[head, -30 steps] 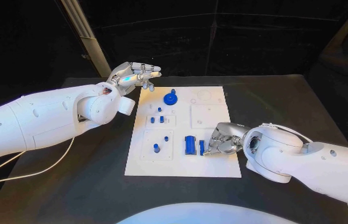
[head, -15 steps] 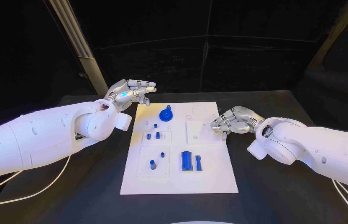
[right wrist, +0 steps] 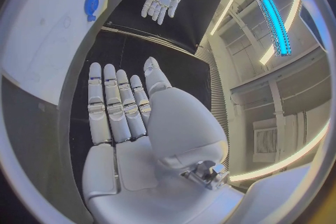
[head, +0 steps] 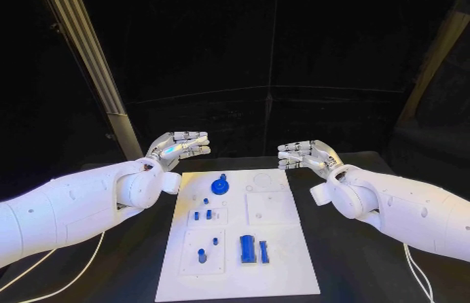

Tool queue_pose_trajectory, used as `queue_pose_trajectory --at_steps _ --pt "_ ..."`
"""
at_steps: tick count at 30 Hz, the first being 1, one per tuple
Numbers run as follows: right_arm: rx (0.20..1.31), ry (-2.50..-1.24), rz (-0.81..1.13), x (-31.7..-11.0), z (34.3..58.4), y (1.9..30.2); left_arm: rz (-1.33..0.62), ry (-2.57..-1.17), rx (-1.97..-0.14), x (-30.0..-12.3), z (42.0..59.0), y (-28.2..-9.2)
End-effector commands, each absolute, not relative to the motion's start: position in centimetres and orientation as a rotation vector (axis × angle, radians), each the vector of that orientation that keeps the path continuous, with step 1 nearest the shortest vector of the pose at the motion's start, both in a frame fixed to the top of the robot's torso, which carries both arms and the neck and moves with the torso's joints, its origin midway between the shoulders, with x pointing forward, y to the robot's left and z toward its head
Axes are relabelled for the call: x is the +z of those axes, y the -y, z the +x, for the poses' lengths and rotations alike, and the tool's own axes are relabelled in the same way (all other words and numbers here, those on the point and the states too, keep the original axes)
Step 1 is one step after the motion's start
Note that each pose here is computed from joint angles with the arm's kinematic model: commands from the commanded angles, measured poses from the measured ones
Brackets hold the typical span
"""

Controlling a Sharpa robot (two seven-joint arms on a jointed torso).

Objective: Assemble the parts on the task board

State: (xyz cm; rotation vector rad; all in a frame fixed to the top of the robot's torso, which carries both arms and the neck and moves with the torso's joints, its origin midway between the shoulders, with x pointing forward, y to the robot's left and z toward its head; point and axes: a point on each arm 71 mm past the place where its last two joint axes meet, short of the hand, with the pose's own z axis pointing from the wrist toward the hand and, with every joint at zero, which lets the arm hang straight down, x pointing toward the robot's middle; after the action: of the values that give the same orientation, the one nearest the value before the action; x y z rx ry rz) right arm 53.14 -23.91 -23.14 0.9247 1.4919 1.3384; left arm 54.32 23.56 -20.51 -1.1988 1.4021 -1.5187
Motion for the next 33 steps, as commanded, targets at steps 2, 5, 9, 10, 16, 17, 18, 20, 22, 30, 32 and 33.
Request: queue_pose_trajectory --at_steps 2,5,9,10,16,17,18,20,22,30,32,33 --pt "1.407 -1.362 0.99 -22.6 53.9 24.3 -1.23 -1.32 -1.514 -20.4 54.9 -24.0" --pt "1.348 -1.454 0.95 -23.1 53.5 24.0 -1.206 -1.386 -1.509 -20.6 54.6 -23.6" --pt "1.345 -1.428 0.971 -23.1 53.0 23.5 -1.211 -1.377 -1.489 -21.0 54.0 -23.2" --pt "1.344 -1.419 0.978 -23.1 52.8 23.4 -1.212 -1.374 -1.481 -21.1 53.8 -23.1" --pt "1.323 -1.339 1.052 -23.0 51.0 21.9 -1.221 -1.34 -1.411 -22.0 51.9 -21.9" --pt "1.317 -1.324 1.067 -22.9 50.6 21.6 -1.222 -1.333 -1.397 -22.1 51.5 -21.6" --pt "1.31 -1.309 1.083 -22.9 50.1 21.4 -1.222 -1.325 -1.382 -22.3 51.1 -21.4" --pt "1.294 -1.283 1.115 -22.8 49.2 20.8 -1.222 -1.307 -1.352 -22.4 50.2 -20.9" --pt "1.282 -1.267 1.135 -22.7 48.6 20.5 -1.221 -1.293 -1.331 -22.5 49.5 -20.6" --pt "1.235 -1.222 1.202 -22.5 46.4 19.4 -1.212 -1.234 -1.248 -22.5 46.8 -19.5" --pt "1.23 -1.219 1.207 -22.4 46.2 19.3 -1.21 -1.225 -1.238 -22.5 46.5 -19.3" --pt "1.229 -1.218 1.209 -22.4 46.2 19.2 -1.21 -1.222 -1.235 -22.4 46.4 -19.3"
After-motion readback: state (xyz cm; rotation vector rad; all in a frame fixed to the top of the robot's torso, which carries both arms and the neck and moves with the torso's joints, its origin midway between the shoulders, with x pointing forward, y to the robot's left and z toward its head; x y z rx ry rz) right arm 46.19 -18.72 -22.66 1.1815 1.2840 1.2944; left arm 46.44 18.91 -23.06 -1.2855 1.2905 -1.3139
